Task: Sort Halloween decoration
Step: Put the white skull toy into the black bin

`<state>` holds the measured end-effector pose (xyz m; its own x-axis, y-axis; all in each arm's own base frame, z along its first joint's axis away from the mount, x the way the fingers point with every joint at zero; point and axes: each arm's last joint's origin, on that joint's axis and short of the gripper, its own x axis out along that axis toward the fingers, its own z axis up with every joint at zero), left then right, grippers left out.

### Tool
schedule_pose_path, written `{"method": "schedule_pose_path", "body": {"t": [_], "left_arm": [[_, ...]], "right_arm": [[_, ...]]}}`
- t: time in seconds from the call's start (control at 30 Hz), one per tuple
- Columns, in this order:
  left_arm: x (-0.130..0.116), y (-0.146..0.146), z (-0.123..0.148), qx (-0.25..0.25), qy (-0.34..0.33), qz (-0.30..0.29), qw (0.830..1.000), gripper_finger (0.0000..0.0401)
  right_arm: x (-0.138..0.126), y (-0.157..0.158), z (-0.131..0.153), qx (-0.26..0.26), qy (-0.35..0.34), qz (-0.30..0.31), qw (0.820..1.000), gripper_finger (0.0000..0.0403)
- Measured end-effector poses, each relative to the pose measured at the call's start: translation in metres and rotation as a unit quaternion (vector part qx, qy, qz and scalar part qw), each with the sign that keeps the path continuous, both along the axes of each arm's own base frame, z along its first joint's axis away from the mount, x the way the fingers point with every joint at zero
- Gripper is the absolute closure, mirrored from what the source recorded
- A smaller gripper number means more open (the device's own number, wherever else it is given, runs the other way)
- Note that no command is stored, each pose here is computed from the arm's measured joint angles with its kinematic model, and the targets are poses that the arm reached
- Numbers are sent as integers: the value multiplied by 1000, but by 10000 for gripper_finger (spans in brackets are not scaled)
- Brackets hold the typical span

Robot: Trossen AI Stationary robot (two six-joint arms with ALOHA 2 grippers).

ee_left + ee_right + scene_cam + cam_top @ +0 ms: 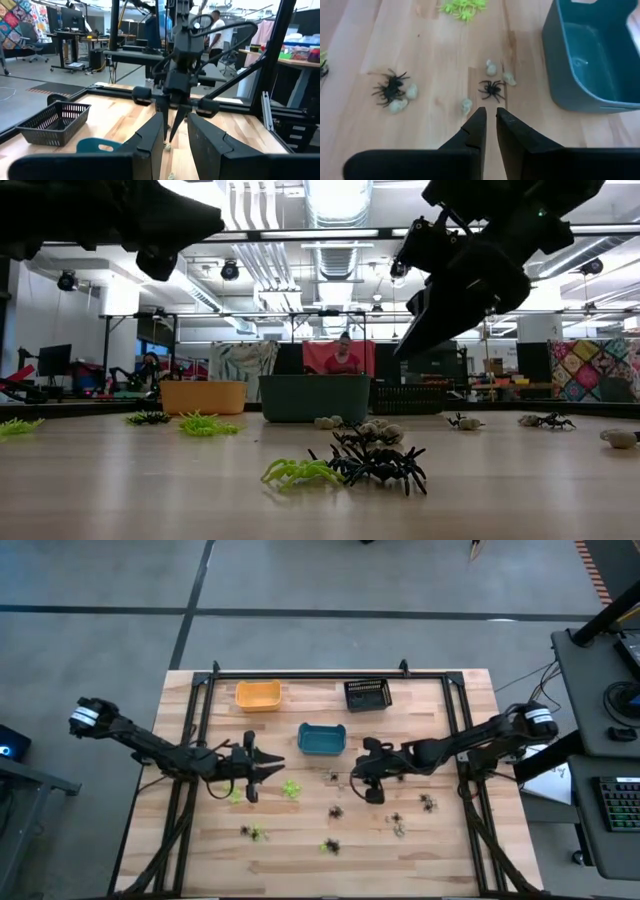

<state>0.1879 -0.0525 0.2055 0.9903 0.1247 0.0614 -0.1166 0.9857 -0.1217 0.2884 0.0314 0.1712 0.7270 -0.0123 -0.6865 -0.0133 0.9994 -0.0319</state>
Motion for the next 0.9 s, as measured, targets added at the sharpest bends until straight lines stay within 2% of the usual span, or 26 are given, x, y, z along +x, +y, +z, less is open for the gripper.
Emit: {"method": "schedule_pose_path", "body": {"t": [0.4,0.53,0.9], "left_arm": [[-9,3,14,10,-33,3,999,329],[-11,4,16,13,-38,3,999,329],[-10,4,15,14,-34,3,999,329]], "right_arm": [[8,6,-2,18,-34,-9,999,268],[15,9,-11,24,-44,-8,999,264],[34,15,-41,4,9,7,1000,264]]}}
